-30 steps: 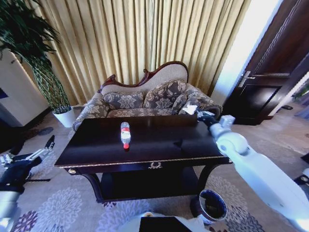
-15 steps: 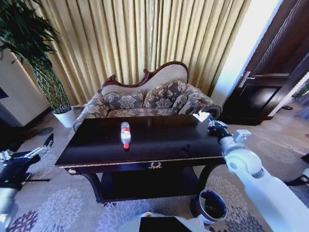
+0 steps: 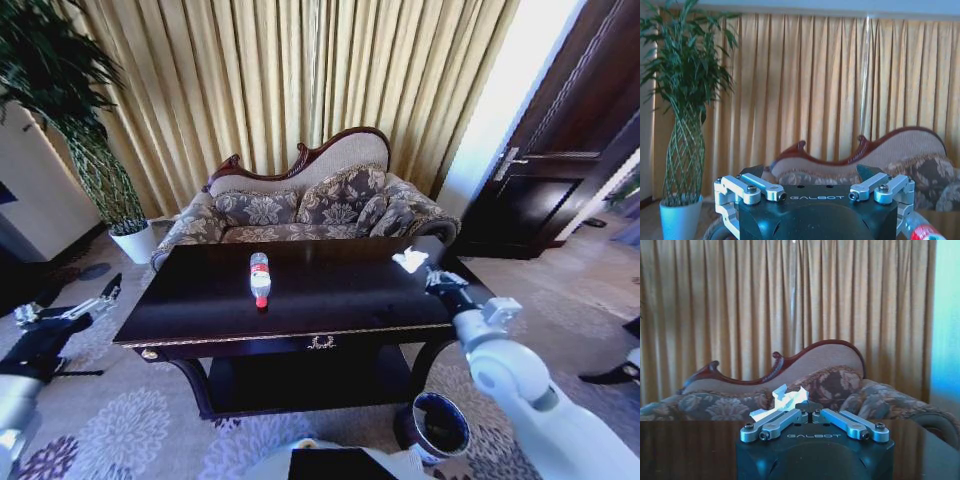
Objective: Move to the front of the table and place the trash on the table into the trash bin.
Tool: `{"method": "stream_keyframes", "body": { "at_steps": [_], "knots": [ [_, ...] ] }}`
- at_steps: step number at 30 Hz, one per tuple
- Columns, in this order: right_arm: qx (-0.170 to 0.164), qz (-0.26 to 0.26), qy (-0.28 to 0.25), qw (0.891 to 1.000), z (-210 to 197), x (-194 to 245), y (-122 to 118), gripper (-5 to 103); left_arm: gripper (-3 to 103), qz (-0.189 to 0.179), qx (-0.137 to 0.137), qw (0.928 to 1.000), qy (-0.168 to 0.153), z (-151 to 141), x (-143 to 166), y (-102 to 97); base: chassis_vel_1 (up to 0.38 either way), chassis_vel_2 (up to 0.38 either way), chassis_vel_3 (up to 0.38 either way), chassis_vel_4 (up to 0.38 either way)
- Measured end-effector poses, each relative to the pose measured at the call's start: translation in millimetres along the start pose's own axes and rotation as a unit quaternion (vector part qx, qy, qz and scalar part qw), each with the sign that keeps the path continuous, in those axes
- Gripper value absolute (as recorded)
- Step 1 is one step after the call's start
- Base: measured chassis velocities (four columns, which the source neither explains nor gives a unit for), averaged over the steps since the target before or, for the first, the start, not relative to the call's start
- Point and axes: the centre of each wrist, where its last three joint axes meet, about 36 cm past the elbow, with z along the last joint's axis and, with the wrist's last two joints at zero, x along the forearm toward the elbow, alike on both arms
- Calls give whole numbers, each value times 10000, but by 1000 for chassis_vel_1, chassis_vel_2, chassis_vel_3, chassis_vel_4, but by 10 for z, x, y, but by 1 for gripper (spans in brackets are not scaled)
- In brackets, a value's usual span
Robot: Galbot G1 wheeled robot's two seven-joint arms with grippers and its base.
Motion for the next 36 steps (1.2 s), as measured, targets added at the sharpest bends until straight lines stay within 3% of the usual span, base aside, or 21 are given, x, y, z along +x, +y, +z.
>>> {"method": "stream_keyframes", "body": {
  "at_steps": [8, 31, 36],
  "knots": [
    [1, -89, -14, 10000, -6, 1, 69, 0, 100, -3, -31, 9998, 202, -40, 2, -2, 39, -46, -38, 44],
    [24, 28, 71, 10000, 103, -120, -14, 0, 100, 0, -18, 9999, 170, -37, -2, -5, 96, -99, -88, 98],
    [101, 248, 101, 9996, 226, -147, -133, 0, 100, -7, -22, 9999, 154, -46, 28, -30, 85, -78, -84, 92]
  ]
}}
